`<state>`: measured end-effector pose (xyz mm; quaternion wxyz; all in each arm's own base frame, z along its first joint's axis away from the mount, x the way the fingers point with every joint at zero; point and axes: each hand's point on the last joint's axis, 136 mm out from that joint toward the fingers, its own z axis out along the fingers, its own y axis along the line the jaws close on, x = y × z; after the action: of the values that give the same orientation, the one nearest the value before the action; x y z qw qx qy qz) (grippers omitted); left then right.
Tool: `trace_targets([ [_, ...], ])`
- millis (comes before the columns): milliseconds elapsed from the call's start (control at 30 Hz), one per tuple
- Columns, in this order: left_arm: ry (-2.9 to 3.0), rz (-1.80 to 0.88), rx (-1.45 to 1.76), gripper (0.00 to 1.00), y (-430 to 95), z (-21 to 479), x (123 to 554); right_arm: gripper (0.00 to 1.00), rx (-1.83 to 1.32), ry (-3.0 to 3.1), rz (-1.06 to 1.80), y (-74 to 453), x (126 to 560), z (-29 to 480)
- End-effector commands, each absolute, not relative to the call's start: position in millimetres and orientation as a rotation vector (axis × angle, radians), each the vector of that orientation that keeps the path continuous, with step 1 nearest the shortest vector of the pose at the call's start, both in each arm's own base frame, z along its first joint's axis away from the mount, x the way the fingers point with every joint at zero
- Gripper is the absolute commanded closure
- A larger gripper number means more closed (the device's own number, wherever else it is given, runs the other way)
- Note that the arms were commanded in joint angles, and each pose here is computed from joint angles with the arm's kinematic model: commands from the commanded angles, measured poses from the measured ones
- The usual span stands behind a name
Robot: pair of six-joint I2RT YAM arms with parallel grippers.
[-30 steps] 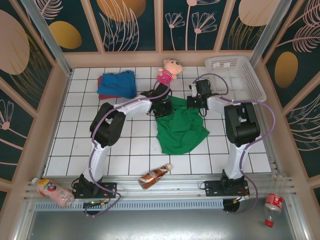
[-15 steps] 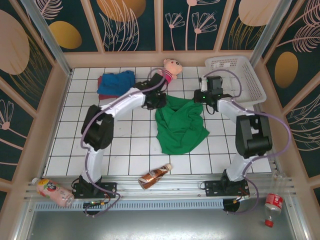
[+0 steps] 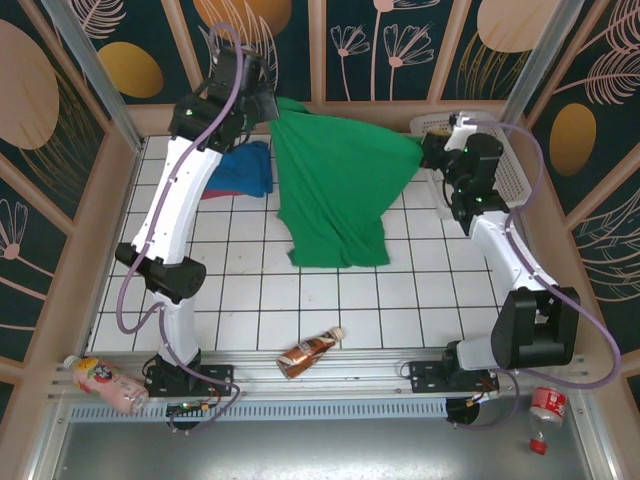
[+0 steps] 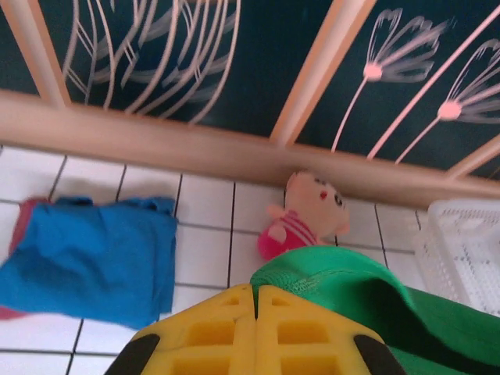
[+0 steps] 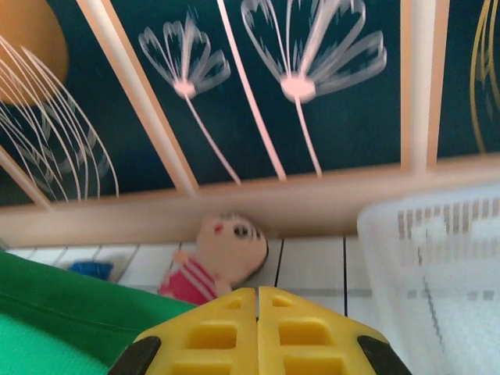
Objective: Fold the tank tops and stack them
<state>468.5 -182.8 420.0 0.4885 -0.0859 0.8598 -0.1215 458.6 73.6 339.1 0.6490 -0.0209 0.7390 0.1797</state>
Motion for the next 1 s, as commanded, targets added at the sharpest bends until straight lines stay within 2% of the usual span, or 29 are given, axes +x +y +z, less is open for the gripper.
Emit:
trace_targets([
  [0,2.006,-0.222,-0.165,1.00,-165.9,438.9,479.7,1.00,-0.128,1.389,0.361,68.3,450.7,438.5],
  [200,1.714,-0.228,-0.137,1.00,-152.7,521.7,482.1,1.00,-0.217,1.159,0.317,72.8,435.4,518.2],
  [300,1.612,-0.216,-0.137,1.00,-143.3,556.2,470.0,1.00,-0.249,1.064,0.284,73.1,413.2,553.2],
  [667,1.497,-0.102,-0.111,1.00,-101.0,604.4,400.6,1.00,-0.305,0.897,0.169,67.4,304.3,591.1],
  [800,1.479,-0.082,-0.091,1.00,-99.6,608.8,396.9,1.00,-0.305,0.877,0.150,66.2,300.0,596.8],
  [967,1.486,-0.029,-0.049,1.00,-110.7,598.5,424.6,1.00,-0.259,0.894,0.169,62.0,328.0,587.4],
])
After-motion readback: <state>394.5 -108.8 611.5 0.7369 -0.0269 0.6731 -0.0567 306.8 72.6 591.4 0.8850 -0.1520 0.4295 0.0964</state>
